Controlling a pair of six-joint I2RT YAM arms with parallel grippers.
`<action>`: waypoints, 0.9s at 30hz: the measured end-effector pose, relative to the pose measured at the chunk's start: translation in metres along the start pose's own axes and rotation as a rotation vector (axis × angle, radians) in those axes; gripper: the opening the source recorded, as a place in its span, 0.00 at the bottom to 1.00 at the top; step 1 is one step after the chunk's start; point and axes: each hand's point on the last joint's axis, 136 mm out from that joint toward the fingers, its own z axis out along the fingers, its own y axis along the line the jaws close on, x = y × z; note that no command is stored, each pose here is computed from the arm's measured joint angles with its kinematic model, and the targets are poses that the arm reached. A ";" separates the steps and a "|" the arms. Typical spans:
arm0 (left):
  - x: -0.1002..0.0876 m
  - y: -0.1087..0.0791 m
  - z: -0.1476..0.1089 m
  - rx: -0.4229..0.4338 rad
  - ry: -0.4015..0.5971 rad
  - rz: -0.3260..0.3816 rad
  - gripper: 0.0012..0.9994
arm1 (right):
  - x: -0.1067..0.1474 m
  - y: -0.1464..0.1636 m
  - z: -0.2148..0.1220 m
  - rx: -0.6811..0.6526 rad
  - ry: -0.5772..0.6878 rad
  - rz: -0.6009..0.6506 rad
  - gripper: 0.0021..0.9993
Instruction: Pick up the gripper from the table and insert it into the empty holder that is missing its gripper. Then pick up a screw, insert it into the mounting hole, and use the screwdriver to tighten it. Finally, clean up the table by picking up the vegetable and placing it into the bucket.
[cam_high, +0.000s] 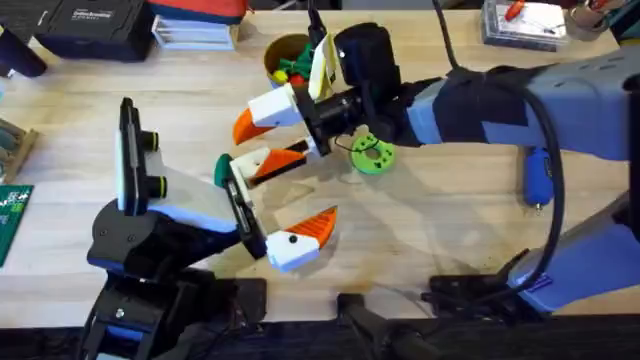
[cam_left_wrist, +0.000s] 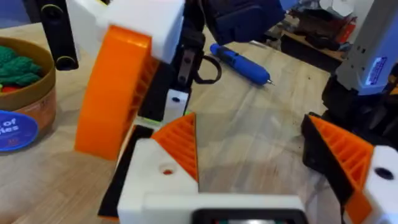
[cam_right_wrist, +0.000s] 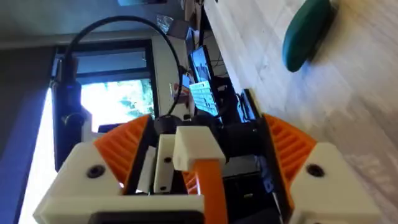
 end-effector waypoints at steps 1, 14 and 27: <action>0.000 -0.001 0.000 0.003 0.001 0.000 0.99 | 0.000 0.000 0.000 0.000 -0.001 -0.002 0.99; 0.001 -0.002 0.000 0.013 0.003 -0.001 0.99 | -0.006 -0.019 -0.059 0.226 -0.183 0.053 1.00; 0.001 -0.002 0.000 0.013 0.003 -0.001 0.99 | 0.061 -0.019 -0.158 0.859 -0.434 -0.053 1.00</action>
